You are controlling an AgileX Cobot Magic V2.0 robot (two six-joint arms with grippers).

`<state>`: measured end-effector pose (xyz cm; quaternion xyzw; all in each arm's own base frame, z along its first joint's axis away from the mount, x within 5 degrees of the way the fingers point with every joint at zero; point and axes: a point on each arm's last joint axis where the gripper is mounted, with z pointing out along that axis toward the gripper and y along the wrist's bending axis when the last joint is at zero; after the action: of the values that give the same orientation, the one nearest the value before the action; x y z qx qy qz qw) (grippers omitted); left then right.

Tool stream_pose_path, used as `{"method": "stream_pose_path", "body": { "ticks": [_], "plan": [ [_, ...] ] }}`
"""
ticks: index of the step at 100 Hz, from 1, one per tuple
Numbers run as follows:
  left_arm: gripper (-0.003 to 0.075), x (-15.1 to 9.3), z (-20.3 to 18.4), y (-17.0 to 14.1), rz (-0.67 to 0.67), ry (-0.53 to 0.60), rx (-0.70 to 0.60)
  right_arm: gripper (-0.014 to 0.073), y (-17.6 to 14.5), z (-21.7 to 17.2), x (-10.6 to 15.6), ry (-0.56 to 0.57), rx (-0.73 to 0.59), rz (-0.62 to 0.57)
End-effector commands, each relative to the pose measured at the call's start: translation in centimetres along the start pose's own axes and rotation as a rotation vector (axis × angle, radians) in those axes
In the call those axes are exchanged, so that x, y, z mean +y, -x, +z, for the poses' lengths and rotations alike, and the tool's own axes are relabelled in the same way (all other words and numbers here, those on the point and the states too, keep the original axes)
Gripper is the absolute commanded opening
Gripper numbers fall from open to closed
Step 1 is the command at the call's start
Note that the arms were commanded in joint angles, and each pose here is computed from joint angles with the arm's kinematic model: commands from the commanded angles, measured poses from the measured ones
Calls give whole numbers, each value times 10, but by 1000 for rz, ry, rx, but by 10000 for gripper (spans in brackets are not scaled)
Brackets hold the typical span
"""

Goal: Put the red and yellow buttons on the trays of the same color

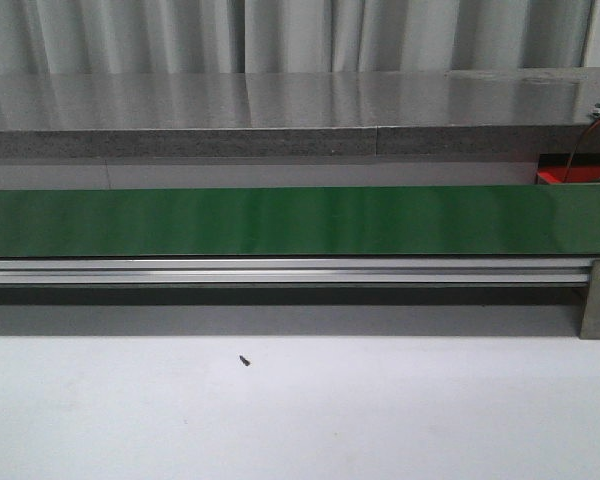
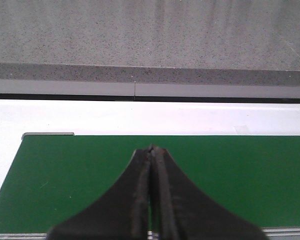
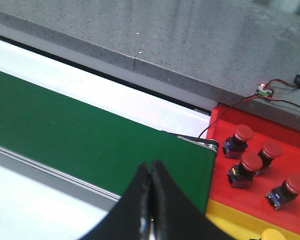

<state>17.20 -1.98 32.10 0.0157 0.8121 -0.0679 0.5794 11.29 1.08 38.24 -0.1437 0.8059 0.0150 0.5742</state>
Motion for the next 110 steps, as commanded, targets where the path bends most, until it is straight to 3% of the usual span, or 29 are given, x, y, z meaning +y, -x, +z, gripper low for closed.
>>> {"method": "stream_pose_path", "body": {
  "ticks": [1, 16, 43, 71, 110],
  "plan": [
    [-20, -2, -4, 17, -10, -5, -107, -94, 12, -4, -1, -23, -86, -11],
    [-20, -2, -4, 17, -10, -5, -107, -94, 13, -8, 4, -20, -97, -62],
    [-20, -2, -4, 17, -10, -5, -107, -94, 1, -13, -3, -171, -213, 80],
    [-20, -2, -4, 17, -10, -5, -107, -94, -63, -5, 13, -146, -379, 100],
    [-20, -2, -4, 17, -10, -5, -107, -94, -152, -12, 30, -150, -460, 116]
  ]
}}
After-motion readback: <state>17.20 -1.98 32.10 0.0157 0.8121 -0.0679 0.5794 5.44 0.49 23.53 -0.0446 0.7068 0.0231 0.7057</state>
